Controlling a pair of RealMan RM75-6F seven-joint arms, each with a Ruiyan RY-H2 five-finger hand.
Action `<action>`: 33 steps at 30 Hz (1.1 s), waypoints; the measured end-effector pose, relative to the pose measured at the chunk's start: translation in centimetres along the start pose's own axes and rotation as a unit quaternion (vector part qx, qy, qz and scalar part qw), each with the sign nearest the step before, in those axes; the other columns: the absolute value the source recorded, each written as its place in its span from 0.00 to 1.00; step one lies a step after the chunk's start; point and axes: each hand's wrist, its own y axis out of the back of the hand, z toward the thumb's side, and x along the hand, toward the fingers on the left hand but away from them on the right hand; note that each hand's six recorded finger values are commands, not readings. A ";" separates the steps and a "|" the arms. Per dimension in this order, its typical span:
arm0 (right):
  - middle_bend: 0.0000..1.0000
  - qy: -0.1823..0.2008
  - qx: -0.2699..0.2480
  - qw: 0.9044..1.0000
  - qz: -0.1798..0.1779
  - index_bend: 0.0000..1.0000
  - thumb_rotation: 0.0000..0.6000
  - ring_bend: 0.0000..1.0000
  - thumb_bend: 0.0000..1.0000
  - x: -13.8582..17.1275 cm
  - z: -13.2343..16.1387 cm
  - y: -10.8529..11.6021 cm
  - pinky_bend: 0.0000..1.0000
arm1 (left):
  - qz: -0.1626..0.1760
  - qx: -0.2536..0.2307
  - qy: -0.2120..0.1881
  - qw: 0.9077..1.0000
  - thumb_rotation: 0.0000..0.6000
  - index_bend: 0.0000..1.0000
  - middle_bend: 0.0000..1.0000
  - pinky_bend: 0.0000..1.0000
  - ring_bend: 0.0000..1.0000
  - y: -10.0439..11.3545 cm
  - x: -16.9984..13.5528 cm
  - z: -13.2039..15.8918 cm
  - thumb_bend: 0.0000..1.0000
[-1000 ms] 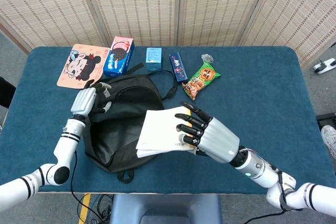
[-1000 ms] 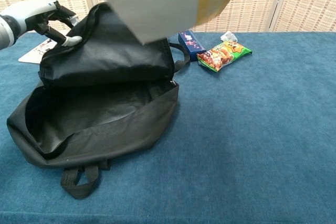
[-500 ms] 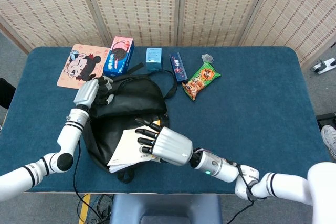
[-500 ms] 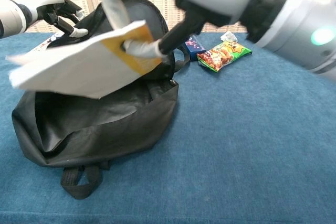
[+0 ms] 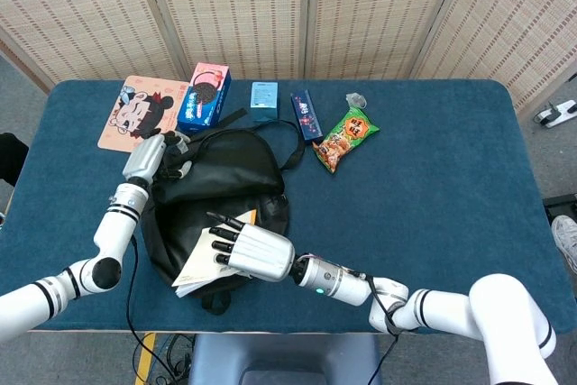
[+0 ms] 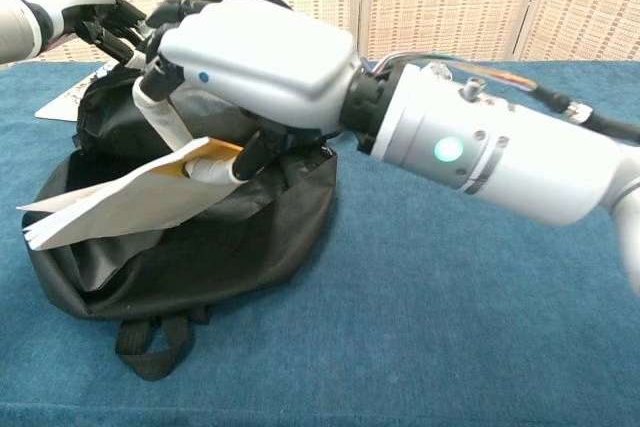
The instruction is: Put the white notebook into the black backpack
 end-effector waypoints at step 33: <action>0.57 -0.080 -0.022 0.995 0.049 0.71 1.00 0.31 0.51 0.6 -6.1 -6.4 0.08 | -0.014 -0.023 0.010 1.000 1.00 0.77 0.28 0.04 0.24 1.5 -1.3 -1.1 0.45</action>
